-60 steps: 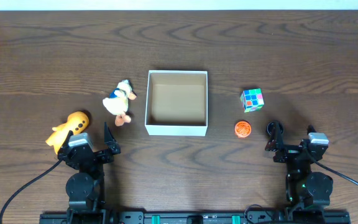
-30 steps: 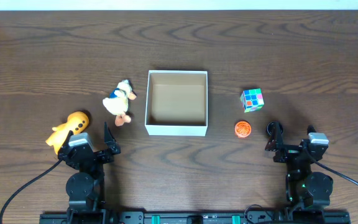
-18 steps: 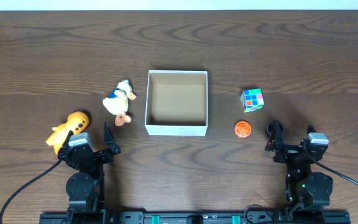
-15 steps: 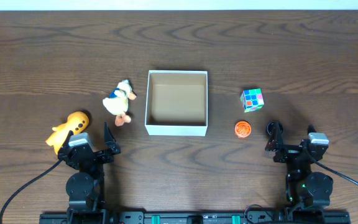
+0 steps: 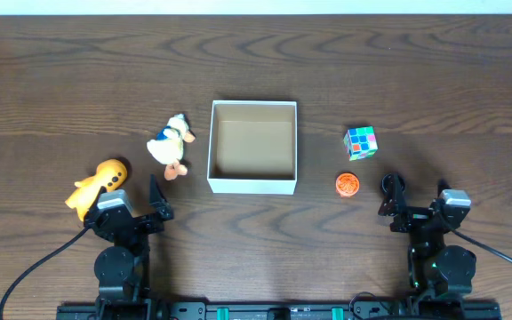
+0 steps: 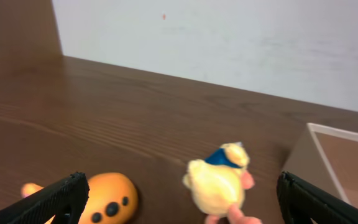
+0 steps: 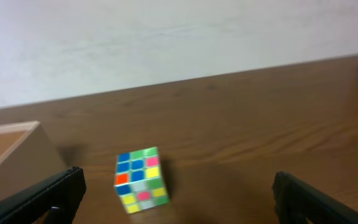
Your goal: Pack container
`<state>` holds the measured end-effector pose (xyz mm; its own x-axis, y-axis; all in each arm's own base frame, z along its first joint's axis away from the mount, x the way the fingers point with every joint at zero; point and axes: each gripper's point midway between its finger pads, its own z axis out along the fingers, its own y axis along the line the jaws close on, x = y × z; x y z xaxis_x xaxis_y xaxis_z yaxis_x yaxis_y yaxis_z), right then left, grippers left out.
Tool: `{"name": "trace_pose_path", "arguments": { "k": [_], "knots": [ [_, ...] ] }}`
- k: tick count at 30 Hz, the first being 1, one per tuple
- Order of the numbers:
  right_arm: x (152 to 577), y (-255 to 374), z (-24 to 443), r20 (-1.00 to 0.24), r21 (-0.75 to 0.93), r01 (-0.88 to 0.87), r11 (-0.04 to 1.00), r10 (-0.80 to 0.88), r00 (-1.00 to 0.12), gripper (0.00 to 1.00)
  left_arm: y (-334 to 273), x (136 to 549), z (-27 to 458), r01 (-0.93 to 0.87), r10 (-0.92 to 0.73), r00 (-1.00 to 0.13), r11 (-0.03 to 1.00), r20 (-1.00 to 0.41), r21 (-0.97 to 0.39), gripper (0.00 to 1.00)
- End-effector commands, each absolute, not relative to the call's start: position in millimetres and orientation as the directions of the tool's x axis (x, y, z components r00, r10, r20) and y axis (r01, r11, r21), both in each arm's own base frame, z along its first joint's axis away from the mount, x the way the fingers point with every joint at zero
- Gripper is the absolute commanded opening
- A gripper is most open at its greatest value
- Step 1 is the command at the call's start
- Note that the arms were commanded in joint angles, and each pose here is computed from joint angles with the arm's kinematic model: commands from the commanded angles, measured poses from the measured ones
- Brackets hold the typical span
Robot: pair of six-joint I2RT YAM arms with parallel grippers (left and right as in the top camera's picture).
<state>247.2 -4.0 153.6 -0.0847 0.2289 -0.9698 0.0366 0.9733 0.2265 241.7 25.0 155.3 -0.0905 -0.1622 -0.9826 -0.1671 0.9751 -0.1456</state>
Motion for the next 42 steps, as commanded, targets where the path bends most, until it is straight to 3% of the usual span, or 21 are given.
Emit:
{"name": "trace_pose_path", "arguments": {
  "k": [1, 8, 12, 18, 22, 26, 31, 35, 42],
  "knots": [
    [247, 9, 151, -0.93, 0.351, -0.021, 0.936, 0.346, -0.125, 0.99, 10, 241, 145, -0.098, -0.22, -0.155, 0.974, -0.963, -0.206, 0.98],
    [253, 18, 187, -0.927, 0.327, -0.047, 0.944, 0.31, -0.211, 0.99, 9, 243, 195, -0.116, -0.217, -0.266, 0.974, -0.939, -0.193, 0.98],
    [267, 21, 219, -0.909, 0.293, -0.043, 0.955, 0.264, -0.321, 0.99, 10, 259, 213, -0.137, -0.189, -0.425, 0.98, -0.885, -0.144, 0.98],
    [287, 20, 243, -0.768, 0.2, -0.013, 0.98, 0.149, -0.623, 0.99, 10, 272, 214, -0.177, -0.186, -0.702, 0.981, -0.687, -0.084, 0.98],
    [295, 20, 247, -0.595, 0.144, -0.036, 0.989, 0.058, -0.801, 0.99, 14, 277, 220, -0.204, -0.199, -0.796, 0.977, -0.572, -0.056, 0.98],
    [319, 24, 257, -0.534, 0.166, -0.042, 0.985, 0.054, -0.844, 0.99, 19, 283, 221, -0.223, -0.214, -0.823, 0.974, -0.526, -0.046, 0.98],
    [349, 4, 246, -0.473, 0.028, -0.008, 1.0, 0.006, -0.881, 0.99, 19, 283, 219, -0.225, -0.214, -0.827, 0.973, -0.52, -0.044, 0.98],
    [367, 7, 213, -0.38, -0.046, -0.011, 0.999, -0.027, -0.925, 0.99, 19, 284, 219, -0.225, -0.215, -0.826, 0.973, -0.521, -0.044, 0.98],
    [392, 39, 141, -0.231, 0.031, -0.06, 0.998, -0.051, -0.972, 0.99, 19, 284, 219, -0.225, -0.215, -0.827, 0.973, -0.52, -0.044, 0.98]
  ]
}}
